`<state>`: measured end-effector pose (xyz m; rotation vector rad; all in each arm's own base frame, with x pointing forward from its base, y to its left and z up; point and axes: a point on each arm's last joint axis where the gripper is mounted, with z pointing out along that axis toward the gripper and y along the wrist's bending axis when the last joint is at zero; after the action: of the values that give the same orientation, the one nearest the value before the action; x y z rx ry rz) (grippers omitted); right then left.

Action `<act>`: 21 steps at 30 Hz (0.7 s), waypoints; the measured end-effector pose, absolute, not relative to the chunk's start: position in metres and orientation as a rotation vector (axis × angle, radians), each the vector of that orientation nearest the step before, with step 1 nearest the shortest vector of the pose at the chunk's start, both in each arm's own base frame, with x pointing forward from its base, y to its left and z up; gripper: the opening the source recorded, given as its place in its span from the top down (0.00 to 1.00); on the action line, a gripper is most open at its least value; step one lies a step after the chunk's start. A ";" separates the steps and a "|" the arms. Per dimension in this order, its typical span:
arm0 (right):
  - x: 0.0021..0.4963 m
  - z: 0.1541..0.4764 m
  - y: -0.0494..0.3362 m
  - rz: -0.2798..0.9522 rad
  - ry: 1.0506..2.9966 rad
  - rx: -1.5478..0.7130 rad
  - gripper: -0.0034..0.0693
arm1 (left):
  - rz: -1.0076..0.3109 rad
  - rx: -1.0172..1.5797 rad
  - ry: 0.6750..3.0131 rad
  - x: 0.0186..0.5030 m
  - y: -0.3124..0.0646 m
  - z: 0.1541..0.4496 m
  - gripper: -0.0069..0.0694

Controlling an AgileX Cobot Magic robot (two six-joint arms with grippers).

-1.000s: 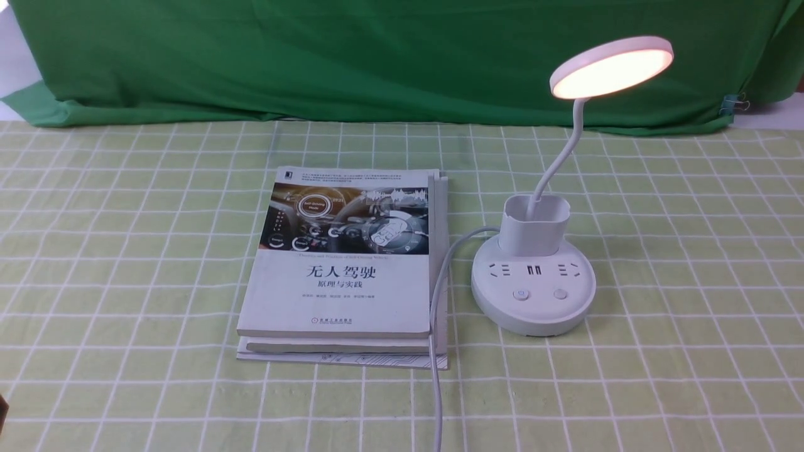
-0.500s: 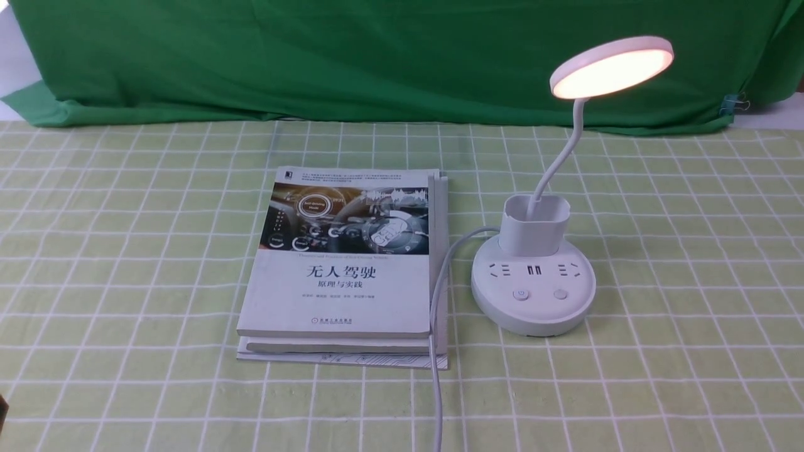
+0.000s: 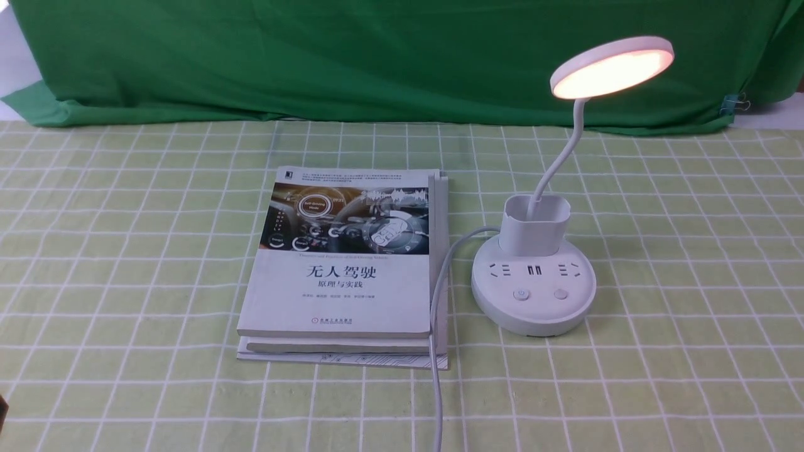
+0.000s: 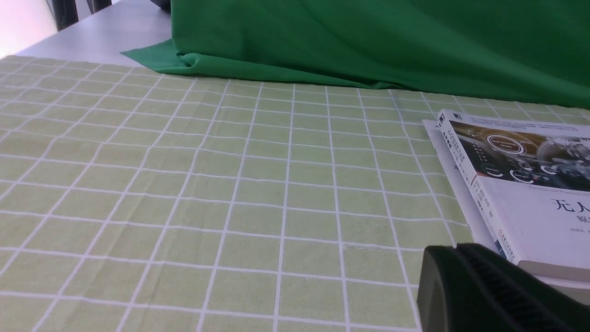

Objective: Turn on the table lamp on the green coffee tablecloth with your hand.

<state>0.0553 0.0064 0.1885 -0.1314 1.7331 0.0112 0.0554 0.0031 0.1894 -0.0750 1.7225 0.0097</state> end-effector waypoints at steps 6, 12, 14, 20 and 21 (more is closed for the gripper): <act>0.055 0.188 0.006 0.010 1.733 -0.132 0.82 | 0.010 -0.075 1.723 0.055 0.003 0.189 0.91; 0.055 0.188 0.006 0.010 1.733 -0.132 0.78 | 0.010 -0.075 1.723 0.055 0.003 0.189 0.91; 0.055 0.188 0.006 0.010 1.733 -0.132 0.77 | 0.010 -0.075 1.723 0.055 0.003 0.189 0.91; 0.055 0.188 0.006 0.010 1.733 -0.132 0.76 | 0.010 -0.075 1.723 0.055 0.003 0.189 0.91; 0.055 0.188 0.006 0.010 1.733 -0.132 0.76 | 0.010 -0.075 1.723 0.055 0.003 0.189 0.91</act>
<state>0.0553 0.0064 0.1885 -0.1324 1.7331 0.0105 0.0554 0.0031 0.1894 -0.0750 1.7225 0.0097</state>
